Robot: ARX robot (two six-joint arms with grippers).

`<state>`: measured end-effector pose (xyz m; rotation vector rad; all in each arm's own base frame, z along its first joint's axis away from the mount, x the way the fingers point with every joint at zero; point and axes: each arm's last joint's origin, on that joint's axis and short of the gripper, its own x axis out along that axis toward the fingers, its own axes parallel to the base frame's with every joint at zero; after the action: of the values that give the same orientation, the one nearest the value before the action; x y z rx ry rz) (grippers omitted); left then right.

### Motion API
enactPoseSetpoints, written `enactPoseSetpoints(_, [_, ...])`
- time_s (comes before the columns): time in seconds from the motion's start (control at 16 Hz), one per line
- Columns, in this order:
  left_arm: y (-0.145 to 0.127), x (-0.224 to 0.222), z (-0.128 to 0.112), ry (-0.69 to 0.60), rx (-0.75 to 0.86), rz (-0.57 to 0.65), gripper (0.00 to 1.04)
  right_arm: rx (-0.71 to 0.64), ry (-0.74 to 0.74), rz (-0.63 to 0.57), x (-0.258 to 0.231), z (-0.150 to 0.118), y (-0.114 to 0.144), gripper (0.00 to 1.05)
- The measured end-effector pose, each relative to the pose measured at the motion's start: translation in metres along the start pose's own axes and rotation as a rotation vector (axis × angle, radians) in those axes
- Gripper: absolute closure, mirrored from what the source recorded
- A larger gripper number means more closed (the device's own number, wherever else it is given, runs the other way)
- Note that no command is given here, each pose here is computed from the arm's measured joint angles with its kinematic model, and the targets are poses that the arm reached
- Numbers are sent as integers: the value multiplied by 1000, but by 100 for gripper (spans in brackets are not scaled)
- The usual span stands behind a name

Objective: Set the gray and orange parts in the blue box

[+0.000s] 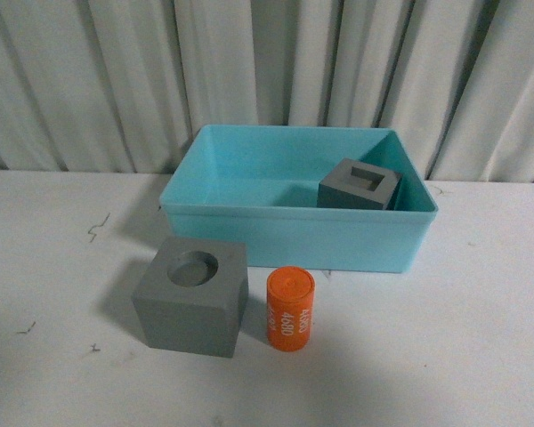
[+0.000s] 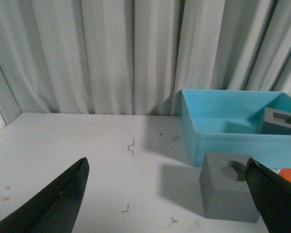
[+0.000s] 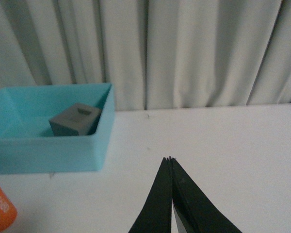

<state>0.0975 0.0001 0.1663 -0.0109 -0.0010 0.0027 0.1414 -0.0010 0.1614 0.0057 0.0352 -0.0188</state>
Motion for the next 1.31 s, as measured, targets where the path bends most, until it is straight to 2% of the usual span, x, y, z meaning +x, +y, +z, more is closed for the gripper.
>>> enactPoseSetpoints(0.12, [0, 0, 0, 0, 0, -2, 7, 0, -42, 15, -7, 6, 1, 103])
enactPoseSetpoints(1.31, [0, 0, 0, 0, 0, -2, 7, 0, -49, 17, -31, 8, 0, 103])
